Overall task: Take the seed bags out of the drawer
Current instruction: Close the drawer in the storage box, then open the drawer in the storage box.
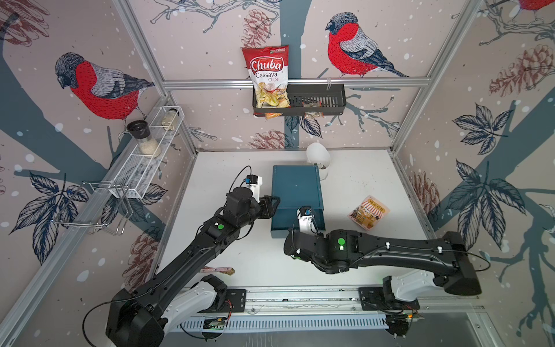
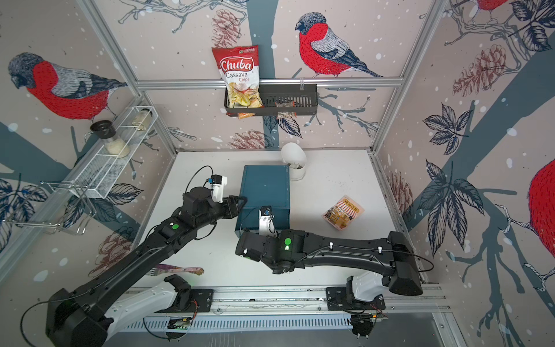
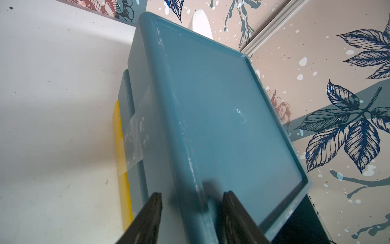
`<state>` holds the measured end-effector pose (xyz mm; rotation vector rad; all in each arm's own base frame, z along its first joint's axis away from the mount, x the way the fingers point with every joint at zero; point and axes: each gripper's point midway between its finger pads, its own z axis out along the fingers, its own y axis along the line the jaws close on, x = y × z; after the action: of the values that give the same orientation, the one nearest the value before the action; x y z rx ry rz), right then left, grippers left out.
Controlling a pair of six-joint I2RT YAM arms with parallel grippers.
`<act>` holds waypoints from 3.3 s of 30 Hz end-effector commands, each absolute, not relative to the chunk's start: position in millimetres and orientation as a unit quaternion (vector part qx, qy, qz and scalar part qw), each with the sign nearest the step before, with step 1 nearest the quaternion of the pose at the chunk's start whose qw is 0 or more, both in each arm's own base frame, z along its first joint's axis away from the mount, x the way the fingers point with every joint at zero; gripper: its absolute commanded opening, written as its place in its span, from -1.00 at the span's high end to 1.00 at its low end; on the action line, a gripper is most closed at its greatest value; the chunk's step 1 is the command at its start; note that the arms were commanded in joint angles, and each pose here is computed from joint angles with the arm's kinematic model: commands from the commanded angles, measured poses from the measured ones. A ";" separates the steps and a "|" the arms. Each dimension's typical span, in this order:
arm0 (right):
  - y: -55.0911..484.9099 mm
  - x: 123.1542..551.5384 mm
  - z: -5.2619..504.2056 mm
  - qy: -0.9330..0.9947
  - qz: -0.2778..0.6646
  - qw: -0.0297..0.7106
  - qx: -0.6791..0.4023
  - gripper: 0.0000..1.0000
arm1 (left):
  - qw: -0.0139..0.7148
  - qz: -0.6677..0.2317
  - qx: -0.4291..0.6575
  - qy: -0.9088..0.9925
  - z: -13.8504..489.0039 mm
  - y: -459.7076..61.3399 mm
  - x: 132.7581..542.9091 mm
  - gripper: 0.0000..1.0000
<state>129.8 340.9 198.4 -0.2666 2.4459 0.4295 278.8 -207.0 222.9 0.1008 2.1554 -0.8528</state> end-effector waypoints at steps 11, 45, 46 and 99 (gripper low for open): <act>344.0 178.1 194.6 0.920 0.139 0.360 -0.073 0.28 | 0.368 -0.301 0.059 0.878 200.4 -196.0 263.1 0.04; 315.5 191.1 181.5 0.920 0.125 0.370 -0.014 -0.50 | 0.382 -0.310 0.045 0.869 206.5 -189.3 256.5 -0.17; 313.7 189.2 180.8 0.920 0.126 0.372 -0.012 -0.52 | 0.382 -0.313 0.044 0.868 208.3 -190.3 256.7 -0.18; 337.7 187.1 139.2 0.848 0.397 0.340 0.084 0.29 | 0.368 -0.358 0.007 0.858 202.9 -197.2 255.3 -0.09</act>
<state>184.8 332.3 128.3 0.1815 2.2591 0.9534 262.5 -203.4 223.4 0.0126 2.1218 -0.9732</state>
